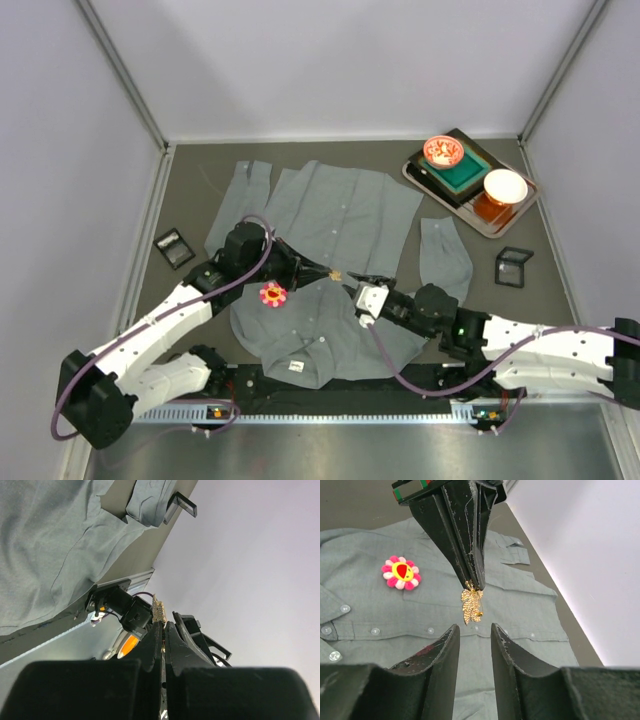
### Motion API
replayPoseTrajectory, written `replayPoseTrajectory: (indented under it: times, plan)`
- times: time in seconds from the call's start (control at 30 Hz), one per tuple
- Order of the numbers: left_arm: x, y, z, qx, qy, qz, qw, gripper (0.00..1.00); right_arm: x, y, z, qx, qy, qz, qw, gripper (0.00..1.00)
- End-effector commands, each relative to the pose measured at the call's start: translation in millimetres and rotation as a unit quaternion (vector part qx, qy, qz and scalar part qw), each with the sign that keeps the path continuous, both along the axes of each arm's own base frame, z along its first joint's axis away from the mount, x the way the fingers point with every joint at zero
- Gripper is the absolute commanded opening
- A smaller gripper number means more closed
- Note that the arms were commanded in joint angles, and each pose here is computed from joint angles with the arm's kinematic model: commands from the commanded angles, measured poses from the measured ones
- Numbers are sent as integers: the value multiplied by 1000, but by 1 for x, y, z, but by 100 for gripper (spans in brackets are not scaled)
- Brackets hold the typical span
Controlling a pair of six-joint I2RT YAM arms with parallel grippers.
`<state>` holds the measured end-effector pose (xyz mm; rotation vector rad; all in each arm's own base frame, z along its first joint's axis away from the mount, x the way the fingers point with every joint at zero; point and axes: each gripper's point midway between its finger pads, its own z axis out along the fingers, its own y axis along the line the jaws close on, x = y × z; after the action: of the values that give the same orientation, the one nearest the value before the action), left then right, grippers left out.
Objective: Remove the brooch from the garment
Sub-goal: Close the brooch.
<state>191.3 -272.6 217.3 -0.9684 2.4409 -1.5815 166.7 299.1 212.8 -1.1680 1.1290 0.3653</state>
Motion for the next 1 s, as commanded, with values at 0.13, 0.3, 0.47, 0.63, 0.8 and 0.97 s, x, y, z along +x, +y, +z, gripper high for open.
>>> replayPoseTrajectory:
  times: [0.13, 0.3, 0.47, 0.63, 0.8, 0.97]
  plan:
    - [0, -4, 10, -28, 1, 2, 1000, 0, -2, 13, 29, 27, -36, 13, 999, 30]
    - [3, -4, 12, -30, -4, 5, 1000, 0, -5, 19, 23, 13, -34, 22, 999, 25]
    - [3, -5, 11, -32, -3, 3, 999, 0, -3, 19, 28, 23, -37, 18, 999, 24]
    - [4, -6, 12, -35, -2, 4, 999, 0, -1, 21, 28, 20, -42, 11, 999, 22]
    - [3, -6, 13, -36, 0, 4, 999, 0, 0, 24, 29, 18, -45, 8, 999, 19]
    - [3, -5, 13, -36, 2, 5, 999, 0, 3, 26, 24, 5, -48, -2, 999, 10]
